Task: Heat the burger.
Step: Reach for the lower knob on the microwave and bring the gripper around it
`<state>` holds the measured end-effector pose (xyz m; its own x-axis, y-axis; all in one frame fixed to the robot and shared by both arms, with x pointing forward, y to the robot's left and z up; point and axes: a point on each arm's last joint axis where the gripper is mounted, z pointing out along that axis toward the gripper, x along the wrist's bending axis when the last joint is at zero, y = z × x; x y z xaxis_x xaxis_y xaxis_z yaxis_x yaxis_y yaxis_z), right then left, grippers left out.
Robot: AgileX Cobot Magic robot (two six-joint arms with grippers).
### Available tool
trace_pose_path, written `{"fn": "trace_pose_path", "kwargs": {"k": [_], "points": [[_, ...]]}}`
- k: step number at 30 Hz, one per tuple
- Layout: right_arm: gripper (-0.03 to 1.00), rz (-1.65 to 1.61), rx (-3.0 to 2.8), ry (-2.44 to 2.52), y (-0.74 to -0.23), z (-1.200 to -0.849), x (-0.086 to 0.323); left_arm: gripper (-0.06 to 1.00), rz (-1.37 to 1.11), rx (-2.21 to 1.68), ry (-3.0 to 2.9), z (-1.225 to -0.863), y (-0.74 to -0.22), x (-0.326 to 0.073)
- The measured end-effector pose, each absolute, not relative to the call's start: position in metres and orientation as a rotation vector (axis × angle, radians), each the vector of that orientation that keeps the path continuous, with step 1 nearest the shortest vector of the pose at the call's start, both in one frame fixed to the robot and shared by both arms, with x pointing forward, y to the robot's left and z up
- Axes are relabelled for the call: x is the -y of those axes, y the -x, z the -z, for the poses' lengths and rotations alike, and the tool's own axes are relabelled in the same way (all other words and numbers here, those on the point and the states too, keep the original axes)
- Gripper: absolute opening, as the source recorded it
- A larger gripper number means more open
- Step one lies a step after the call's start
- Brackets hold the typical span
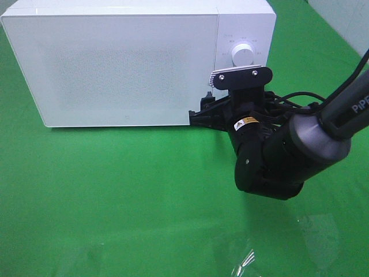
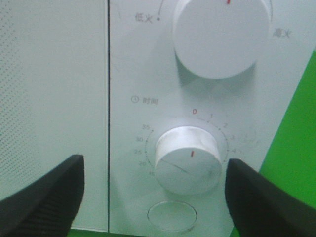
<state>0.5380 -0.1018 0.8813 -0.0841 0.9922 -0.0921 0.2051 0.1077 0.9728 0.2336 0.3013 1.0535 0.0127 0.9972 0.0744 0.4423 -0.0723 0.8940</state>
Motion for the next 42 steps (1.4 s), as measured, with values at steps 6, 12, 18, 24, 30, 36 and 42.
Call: {"fn": "trace_pose_path", "kwargs": {"k": [6,12,18,24,30,36,42], "points": [[0.76,-1.082,-1.443,-1.261,-0.547,-0.882,0.105,0.97,-1.016,-1.506,-1.598,-1.053,-0.234,-0.301],[0.76,-1.077,-1.415,-1.281,-0.558,-0.886,0.112,0.97,-1.016,-1.506,-1.598,-1.053,-0.234,-0.301],[0.76,-1.073,-1.422,-1.283,-0.559,-0.884,0.113,0.97,-1.016,-1.506,-1.598,-1.053,-0.234,-0.301],[0.73,-1.051,-1.443,-1.289,-0.560,-0.874,0.113,0.97,-1.016,-1.506,-1.598,-1.053,-0.234,-0.301],[0.68,-1.049,-1.443,-1.290,-0.560,-0.874,0.113,0.97,-1.016,-1.506,-1.598,-1.053,-0.234,-0.301],[0.67,-1.049,-1.440,-1.290,-0.561,-0.874,0.112,0.97,-1.016,-1.506,-1.598,-1.053,-0.234,-0.301],[0.67,-1.053,-1.441,-1.291,-0.561,-0.876,0.112,0.97,-1.016,-1.506,-1.598,-1.053,-0.234,-0.301]]}}
